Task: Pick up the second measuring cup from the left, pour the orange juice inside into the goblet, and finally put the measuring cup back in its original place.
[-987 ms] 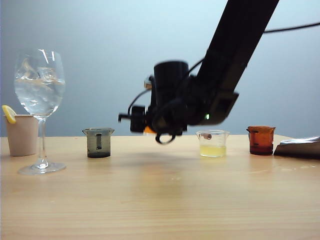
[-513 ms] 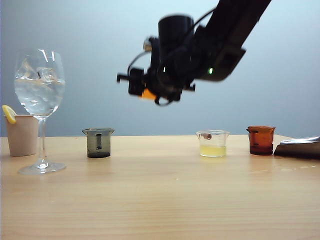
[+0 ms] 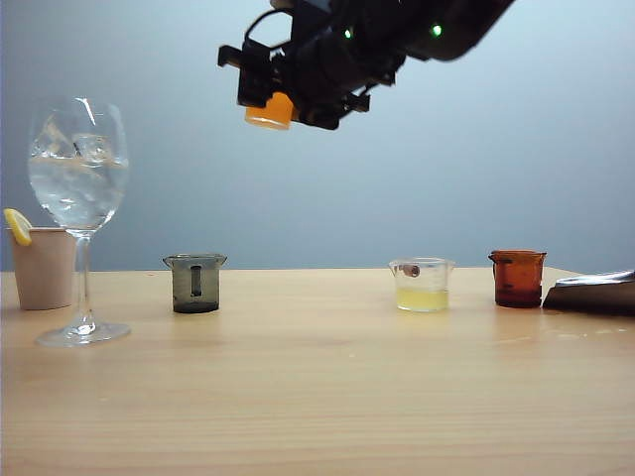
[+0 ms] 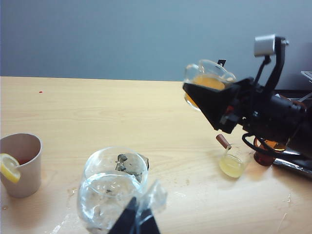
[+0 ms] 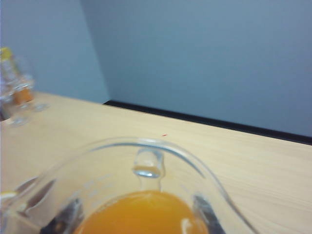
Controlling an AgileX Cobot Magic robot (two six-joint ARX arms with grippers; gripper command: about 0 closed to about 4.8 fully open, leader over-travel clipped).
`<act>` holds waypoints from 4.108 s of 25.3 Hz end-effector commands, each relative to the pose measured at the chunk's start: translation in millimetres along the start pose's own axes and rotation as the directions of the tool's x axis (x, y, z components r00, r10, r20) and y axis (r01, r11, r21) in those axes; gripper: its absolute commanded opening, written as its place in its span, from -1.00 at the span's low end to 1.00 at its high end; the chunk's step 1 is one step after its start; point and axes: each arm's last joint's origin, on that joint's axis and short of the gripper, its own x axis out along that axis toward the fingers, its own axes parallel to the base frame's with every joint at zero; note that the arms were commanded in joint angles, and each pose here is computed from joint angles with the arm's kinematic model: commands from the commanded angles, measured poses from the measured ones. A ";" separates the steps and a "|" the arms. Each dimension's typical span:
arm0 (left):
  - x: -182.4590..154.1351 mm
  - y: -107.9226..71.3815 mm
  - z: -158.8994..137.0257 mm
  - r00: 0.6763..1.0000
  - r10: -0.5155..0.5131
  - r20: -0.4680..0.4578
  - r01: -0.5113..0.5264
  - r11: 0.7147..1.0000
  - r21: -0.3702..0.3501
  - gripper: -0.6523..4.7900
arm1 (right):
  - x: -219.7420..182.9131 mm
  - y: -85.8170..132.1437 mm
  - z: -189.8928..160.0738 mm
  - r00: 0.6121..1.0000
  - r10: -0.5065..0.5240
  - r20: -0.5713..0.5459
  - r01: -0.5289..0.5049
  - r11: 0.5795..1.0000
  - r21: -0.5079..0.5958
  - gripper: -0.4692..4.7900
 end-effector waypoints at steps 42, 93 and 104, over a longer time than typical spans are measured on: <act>16.9 2.4 8.0 0.976 0.086 -0.201 -0.084 0.996 0.022 -0.78 | 31.6 63.4 32.1 0.942 0.335 0.000 -0.320 0.902 -0.291 -0.83; 17.4 1.9 9.9 0.981 0.073 -0.182 -0.070 0.997 0.024 -0.78 | 41.6 74.4 9.1 0.924 0.383 -0.018 -0.344 0.808 -0.479 -0.83; 17.3 1.9 9.3 0.979 0.074 -0.189 -0.071 0.997 0.023 -0.78 | 39.8 84.0 7.0 0.909 0.415 -0.031 -0.355 0.734 -0.579 -0.83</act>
